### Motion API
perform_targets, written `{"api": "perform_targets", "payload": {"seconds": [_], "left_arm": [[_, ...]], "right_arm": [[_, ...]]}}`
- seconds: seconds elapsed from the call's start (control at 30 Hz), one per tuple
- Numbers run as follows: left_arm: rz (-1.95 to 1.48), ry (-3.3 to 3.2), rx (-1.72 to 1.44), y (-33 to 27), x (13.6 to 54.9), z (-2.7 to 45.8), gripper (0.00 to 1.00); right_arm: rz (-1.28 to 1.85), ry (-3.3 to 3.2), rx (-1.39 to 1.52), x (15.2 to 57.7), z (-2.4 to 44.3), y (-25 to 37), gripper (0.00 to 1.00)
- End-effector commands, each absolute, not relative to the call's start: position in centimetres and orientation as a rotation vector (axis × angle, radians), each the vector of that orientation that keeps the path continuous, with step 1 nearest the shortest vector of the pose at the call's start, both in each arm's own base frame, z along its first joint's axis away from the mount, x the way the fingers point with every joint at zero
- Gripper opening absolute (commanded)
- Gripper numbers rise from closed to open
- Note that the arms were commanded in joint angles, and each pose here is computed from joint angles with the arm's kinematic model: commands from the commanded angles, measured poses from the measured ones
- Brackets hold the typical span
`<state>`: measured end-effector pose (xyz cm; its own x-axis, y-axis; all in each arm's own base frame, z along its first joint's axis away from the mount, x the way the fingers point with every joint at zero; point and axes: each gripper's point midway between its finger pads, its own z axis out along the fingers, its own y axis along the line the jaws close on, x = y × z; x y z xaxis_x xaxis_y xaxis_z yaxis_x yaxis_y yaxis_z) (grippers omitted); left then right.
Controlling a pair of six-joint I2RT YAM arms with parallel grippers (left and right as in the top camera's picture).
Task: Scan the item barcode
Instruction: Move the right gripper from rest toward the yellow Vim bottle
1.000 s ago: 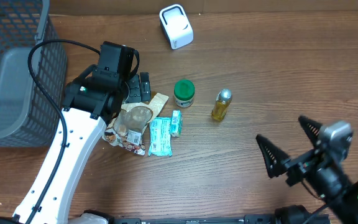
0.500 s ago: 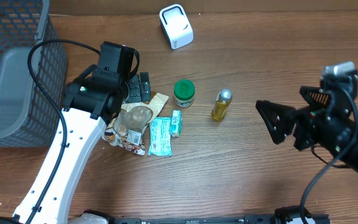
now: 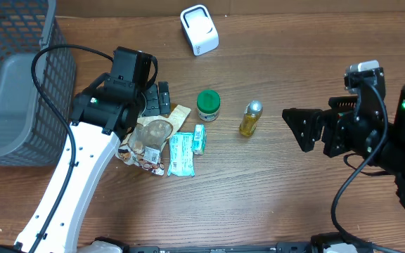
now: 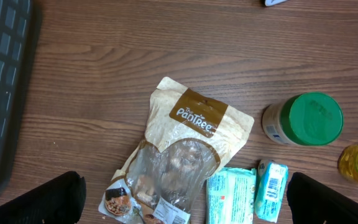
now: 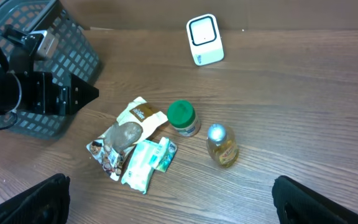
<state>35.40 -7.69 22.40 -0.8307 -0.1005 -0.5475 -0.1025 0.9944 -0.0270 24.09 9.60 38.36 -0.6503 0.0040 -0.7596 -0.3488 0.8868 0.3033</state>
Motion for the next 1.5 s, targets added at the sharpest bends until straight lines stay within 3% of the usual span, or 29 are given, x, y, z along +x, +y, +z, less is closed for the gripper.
{"api": "perform_targets", "payload": {"seconds": [0.0, 1.47], "left_arm": [[0.014, 2.539, -0.115, -7.8, 35.5, 23.1, 1.00], [0.014, 2.540, -0.115, -7.8, 35.5, 23.0, 1.00]], "right_arm": [[0.546, 2.214, -0.245, 24.4, 38.9, 9.6, 1.00], [0.559, 2.360, -0.220, 26.9, 35.4, 9.9, 1.00]]}}
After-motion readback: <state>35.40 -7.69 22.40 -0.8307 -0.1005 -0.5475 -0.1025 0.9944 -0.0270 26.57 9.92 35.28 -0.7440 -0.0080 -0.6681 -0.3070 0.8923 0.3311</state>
